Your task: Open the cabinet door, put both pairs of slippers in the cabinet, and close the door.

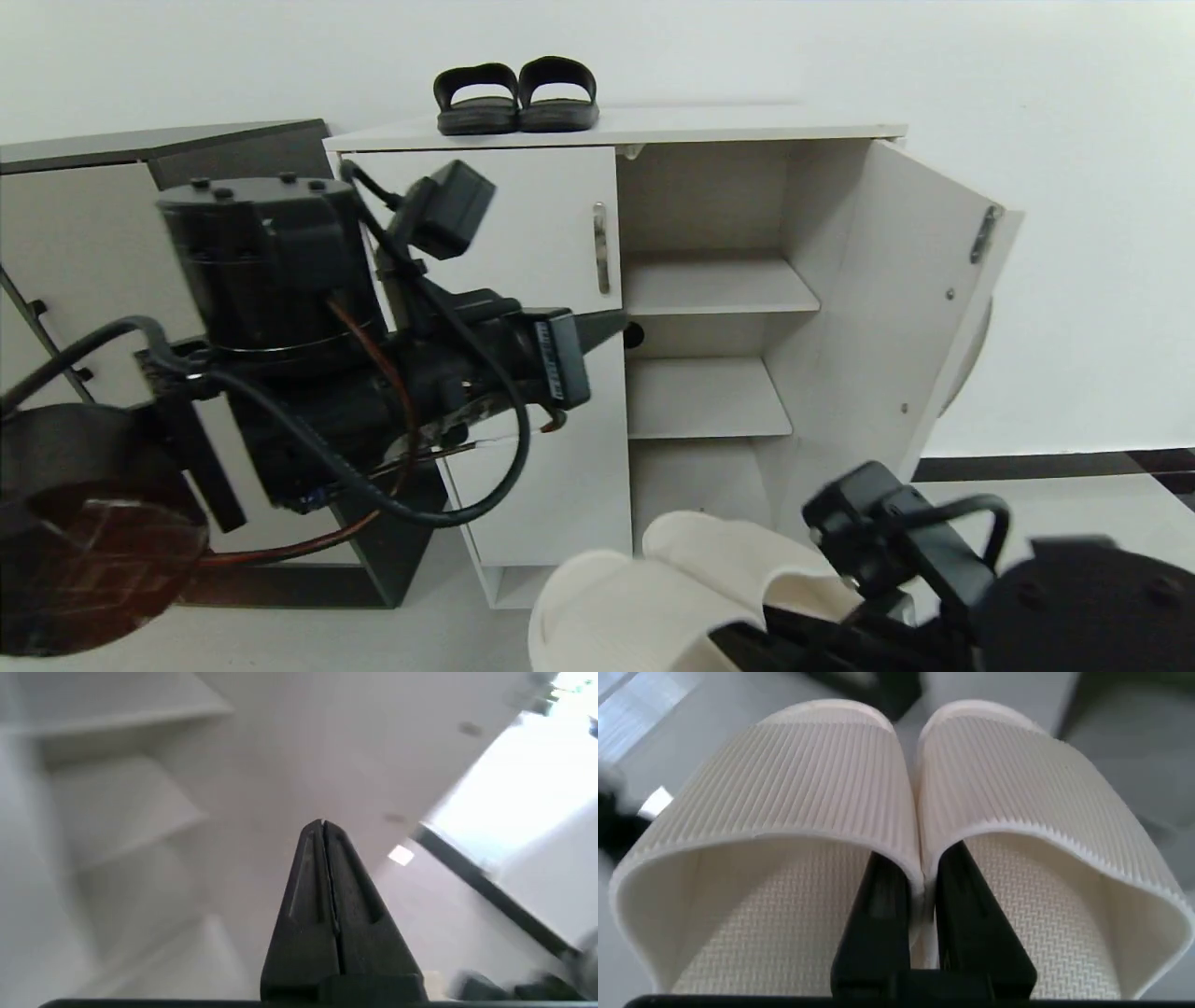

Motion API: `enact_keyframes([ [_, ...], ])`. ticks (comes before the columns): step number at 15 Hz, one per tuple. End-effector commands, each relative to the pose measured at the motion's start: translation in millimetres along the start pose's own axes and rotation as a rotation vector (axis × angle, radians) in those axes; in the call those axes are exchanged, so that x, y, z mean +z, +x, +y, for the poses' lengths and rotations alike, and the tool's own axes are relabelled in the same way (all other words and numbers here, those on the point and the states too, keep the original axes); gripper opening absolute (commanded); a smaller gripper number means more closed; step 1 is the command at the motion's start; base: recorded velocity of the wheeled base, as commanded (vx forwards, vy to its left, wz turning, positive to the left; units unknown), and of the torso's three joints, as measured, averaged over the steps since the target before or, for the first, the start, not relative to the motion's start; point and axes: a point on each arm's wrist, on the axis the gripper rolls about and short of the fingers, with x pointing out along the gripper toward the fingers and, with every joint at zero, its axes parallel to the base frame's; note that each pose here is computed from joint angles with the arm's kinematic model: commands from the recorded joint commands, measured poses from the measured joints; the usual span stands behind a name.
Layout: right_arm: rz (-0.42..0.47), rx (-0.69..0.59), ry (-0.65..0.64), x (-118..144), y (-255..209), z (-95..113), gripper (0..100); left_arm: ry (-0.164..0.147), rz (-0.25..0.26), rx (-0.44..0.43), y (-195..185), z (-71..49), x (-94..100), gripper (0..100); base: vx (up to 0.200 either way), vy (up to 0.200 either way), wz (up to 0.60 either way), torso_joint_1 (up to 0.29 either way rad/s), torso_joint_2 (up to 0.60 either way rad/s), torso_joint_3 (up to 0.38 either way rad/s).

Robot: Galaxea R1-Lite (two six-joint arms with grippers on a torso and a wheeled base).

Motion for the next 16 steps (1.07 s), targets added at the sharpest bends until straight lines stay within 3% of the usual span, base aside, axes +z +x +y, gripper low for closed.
enact_keyframes([
  [1,-0.05,-0.332,0.03,2,91,-6,0,0.029,-0.106,0.218,-70,2.1,6.3,0,0.0,0.0,0.0,0.0,0.0,0.0],
  [3,-0.08,-0.51,0.035,10,119,-36,0,0.099,-0.083,0.465,-118,4.2,-10.2,0,0.0,0.0,0.0,0.0,0.0,0.0],
  [5,-0.085,-0.587,0.04,17,118,-62,0,0.121,-0.114,0.732,-169,6.7,-25.8,0,0.0,0.0,0.0,0.0,0.0,0.0],
  [6,-0.088,-0.6,0.041,20,112,-68,0,0.126,-0.123,0.841,-197,13.6,-39.1,0,0.0,0.0,0.0,0.0,0.0,0.0],
  [8,-0.087,-0.619,0.044,19,96,-77,0,0.127,-0.138,1.038,-245,19.1,-78.3,0,0.0,0.0,0.0,0.0,0.0,0.0],
  [9,-0.085,-0.625,0.044,18,91,-80,0,0.127,-0.17,1.101,-261,17.7,-94.2,0,0.0,0.0,0.0,0.0,0.0,0.0],
  [11,-0.088,-0.66,0.049,20,79,-93,0,0.168,-0.201,1.264,-288,13.4,-144.9,0,0.0,0.0,0.0,0.0,0.0,0.0],
  [12,-0.092,-0.67,0.051,22,75,-97,0,0.208,-0.201,1.263,-294,11.3,-158.5,0,0.0,0.0,0.0,0.0,0.0,0.0],
  [13,-0.089,-0.679,0.053,21,72,-100,0,0.221,-0.2,1.223,-296,10.6,-166.9,0,0.0,0.0,0.0,0.0,0.0,0.0],
  [14,-0.086,-0.685,0.053,20,71,-102,0,0.208,-0.181,1.202,-295,13.3,-174.0,0,0.0,0.0,0.0,0.0,0.0,0.0],
  [16,-0.079,-0.694,0.054,17,69,-105,0,0.196,-0.193,1.124,-290,16.8,-180.8,0,0.0,0.0,0.0,0.0,0.0,0.0],
])
